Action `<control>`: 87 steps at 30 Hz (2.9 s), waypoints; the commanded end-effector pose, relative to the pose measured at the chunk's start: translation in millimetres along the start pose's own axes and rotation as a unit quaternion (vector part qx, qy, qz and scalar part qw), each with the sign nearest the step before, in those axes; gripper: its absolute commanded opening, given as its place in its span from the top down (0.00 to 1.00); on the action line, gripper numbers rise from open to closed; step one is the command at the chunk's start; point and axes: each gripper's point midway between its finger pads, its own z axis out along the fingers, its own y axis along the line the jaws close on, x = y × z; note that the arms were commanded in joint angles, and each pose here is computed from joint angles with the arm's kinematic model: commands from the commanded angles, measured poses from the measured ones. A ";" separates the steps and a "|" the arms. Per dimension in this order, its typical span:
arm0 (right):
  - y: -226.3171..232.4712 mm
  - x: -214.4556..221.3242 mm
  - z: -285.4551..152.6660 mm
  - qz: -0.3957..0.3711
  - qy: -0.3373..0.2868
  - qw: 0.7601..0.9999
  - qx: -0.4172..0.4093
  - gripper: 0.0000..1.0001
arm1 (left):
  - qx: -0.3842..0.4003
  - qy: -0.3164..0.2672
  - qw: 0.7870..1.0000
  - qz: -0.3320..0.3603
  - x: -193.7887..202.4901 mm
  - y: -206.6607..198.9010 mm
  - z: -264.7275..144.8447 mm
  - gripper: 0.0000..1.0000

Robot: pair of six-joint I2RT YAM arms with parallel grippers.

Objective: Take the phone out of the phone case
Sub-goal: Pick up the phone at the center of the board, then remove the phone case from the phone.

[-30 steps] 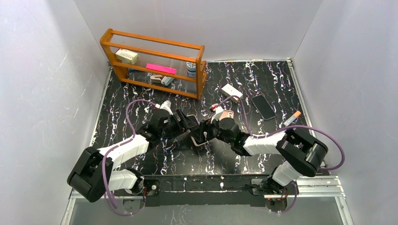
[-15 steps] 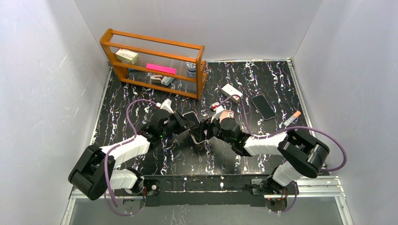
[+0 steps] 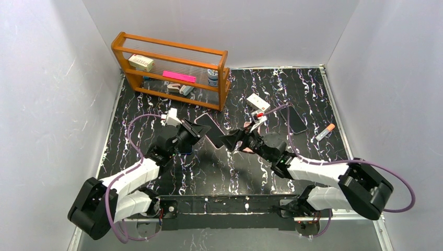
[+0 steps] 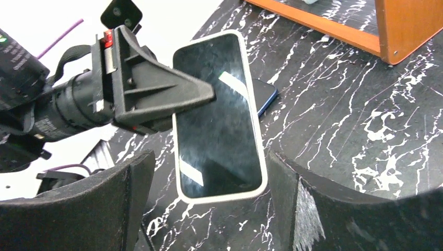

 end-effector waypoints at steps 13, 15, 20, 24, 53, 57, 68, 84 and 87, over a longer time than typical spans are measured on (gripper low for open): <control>44.3 -20.1 -17.9 0.151 -0.032 0.983 -0.097 0.23 | 0.135 -0.112 0.978 -0.111 -56.5 -73.8 -18.0 1.00; 49.6 -23.3 -15.0 0.156 -0.035 0.981 -0.110 0.25 | 0.141 -0.107 0.977 -0.120 -55.1 -76.3 -18.7 1.00; 60.2 -34.7 -9.7 0.165 -0.055 0.975 -0.139 0.30 | 0.155 -0.104 0.972 -0.140 -54.9 -82.1 -22.1 1.00; 67.1 -47.5 -8.9 0.165 -0.078 0.970 -0.158 0.34 | 0.163 -0.097 0.972 -0.143 -51.1 -86.2 -23.9 1.00; 74.9 -15.8 -3.7 -0.089 -0.042 0.951 -0.293 0.99 | 0.178 -0.022 0.967 -0.180 -28.3 -95.7 -23.2 1.00; 63.5 -17.4 3.7 -0.138 -0.039 0.948 -0.283 0.99 | 0.186 -0.005 0.968 -0.169 -24.0 -102.5 -23.5 1.00; 38.8 -12.3 9.1 -0.188 0.004 0.956 -0.225 0.77 | 0.214 0.020 0.974 -0.075 -35.9 -111.7 -25.0 1.00; 36.4 0.6 -33.6 -0.189 0.092 0.944 -0.254 0.39 | 0.235 0.159 0.949 0.140 -20.5 -110.2 -35.4 1.00; 48.4 -6.5 -33.2 -0.196 0.095 0.935 -0.280 0.40 | 0.233 0.169 0.943 0.165 -17.6 -108.6 -38.0 1.00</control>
